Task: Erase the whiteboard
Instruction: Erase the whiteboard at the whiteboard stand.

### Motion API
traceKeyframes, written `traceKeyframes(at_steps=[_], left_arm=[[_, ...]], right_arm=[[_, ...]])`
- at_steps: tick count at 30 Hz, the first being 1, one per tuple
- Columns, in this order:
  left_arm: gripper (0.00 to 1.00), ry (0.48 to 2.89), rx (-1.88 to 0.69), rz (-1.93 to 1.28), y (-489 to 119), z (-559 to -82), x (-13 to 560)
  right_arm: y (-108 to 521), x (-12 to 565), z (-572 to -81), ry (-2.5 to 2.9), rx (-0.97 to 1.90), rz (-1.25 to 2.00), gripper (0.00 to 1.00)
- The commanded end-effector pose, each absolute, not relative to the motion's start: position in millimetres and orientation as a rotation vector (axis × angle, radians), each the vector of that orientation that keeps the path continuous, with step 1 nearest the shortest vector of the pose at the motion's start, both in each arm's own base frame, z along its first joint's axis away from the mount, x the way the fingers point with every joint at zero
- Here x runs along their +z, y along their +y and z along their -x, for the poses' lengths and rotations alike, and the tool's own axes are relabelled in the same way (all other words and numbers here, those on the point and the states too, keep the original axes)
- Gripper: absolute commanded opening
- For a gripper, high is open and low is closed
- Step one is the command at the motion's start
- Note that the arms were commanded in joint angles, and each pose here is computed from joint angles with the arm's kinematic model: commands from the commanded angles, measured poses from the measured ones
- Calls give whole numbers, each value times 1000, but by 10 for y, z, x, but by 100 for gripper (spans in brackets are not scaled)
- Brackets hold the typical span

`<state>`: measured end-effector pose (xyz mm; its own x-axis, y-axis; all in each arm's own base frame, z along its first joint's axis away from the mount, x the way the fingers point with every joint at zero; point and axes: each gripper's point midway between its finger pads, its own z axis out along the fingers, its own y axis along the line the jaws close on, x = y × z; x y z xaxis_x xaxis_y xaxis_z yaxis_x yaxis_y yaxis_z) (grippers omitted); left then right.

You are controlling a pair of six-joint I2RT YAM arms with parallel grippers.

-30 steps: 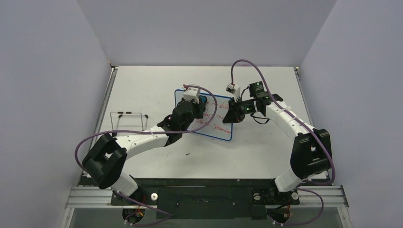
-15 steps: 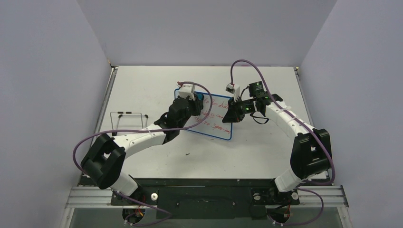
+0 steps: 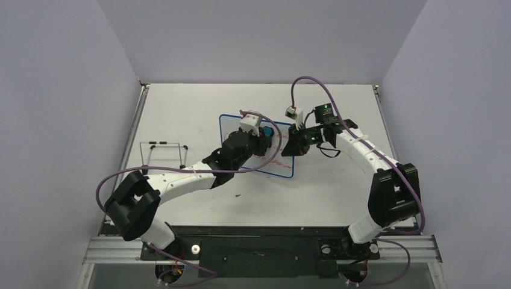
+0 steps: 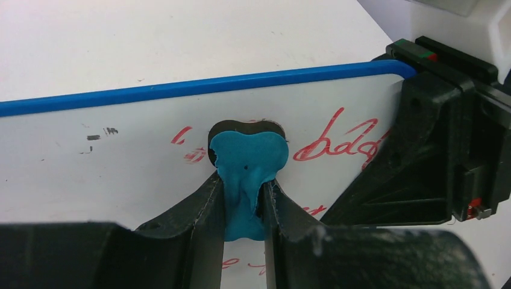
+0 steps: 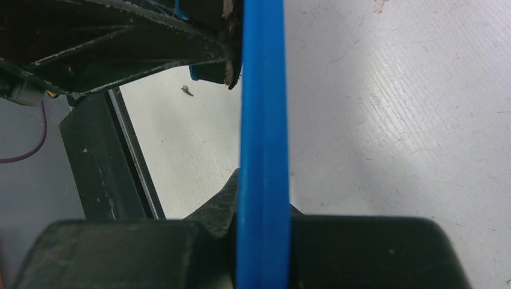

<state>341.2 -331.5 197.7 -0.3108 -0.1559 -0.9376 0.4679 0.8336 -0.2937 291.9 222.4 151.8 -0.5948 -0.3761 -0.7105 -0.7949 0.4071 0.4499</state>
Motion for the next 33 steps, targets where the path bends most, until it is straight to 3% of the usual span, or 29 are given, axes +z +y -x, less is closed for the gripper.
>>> traceKeyframes(at_steps=[1, 8, 12, 23, 33], left_arm=[[0, 1705, -639, -219, -3333, -3536, 2340], [0, 1801, -482, -50, -2642, -3921, 2086], [0, 1794, -515, -70, -2670, -3902, 2136], [0, 1746, -679, -294, -3508, -3493, 2366], [0, 1853, -483, -102, -2867, -3896, 2106]], right_arm=[[2349, 1678, -2771, 2060, 1161, 1079, 0], [2344, 1696, -2770, 2055, 1158, 1078, 0], [2351, 1683, -2766, 2058, 1162, 1080, 0], [2350, 1680, -2769, 2060, 1159, 1079, 0], [2342, 1704, -2761, 2054, 1158, 1079, 0]])
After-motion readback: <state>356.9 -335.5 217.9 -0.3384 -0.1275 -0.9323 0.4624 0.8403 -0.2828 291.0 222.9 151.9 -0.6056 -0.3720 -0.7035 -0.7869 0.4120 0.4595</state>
